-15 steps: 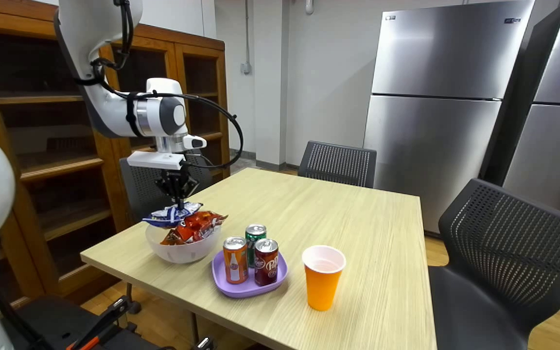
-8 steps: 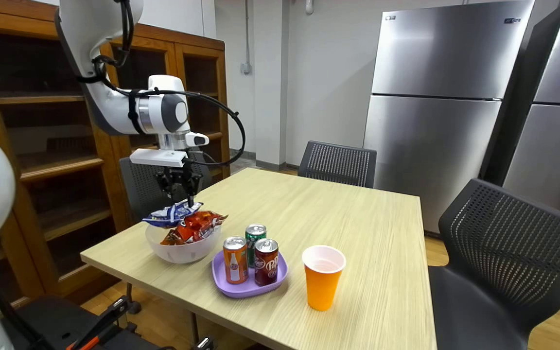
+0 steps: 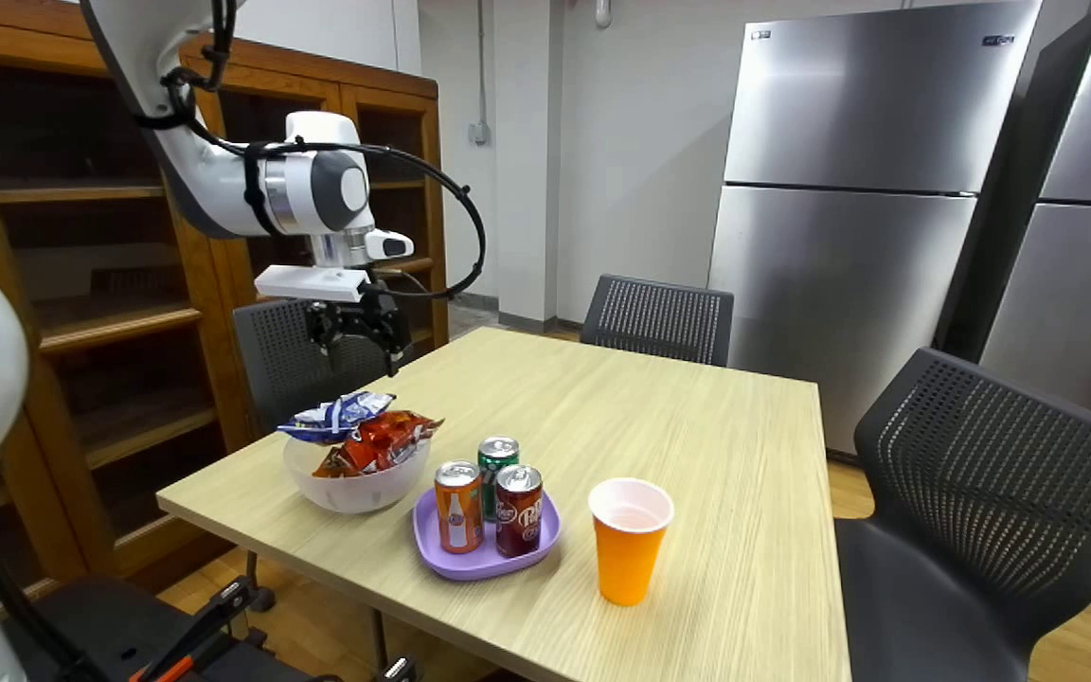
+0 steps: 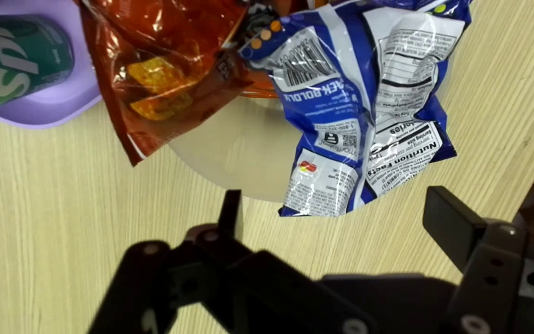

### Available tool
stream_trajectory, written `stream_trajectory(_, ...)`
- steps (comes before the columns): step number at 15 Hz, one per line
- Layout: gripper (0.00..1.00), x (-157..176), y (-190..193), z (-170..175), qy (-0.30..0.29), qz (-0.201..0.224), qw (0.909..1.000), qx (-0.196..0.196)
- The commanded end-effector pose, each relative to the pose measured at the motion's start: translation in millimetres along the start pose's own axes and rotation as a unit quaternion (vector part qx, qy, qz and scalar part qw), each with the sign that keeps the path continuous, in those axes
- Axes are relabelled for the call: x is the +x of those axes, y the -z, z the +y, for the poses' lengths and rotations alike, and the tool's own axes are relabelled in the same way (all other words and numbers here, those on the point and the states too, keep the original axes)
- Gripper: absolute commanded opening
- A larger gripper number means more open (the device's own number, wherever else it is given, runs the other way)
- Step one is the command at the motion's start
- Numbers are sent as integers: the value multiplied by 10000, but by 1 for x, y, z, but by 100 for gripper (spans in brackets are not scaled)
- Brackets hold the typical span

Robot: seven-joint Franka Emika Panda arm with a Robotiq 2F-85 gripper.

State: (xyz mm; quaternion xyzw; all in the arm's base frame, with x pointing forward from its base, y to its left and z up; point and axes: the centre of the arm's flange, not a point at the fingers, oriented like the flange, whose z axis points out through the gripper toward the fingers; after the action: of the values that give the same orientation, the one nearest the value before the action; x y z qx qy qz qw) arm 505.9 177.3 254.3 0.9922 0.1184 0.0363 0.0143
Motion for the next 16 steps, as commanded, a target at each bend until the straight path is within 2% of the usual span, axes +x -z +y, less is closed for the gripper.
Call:
stream_trajectory(1,100,-29,35,14,-157,240,9996,39)
stream_trajectory(10,100,-68,96,66,-839,757,9931,313)
stream_trajectory(11,100,-46,76,52,-788,568,9950,234)
stream_trajectory(16,100,-48,74,53,-792,539,9951,239)
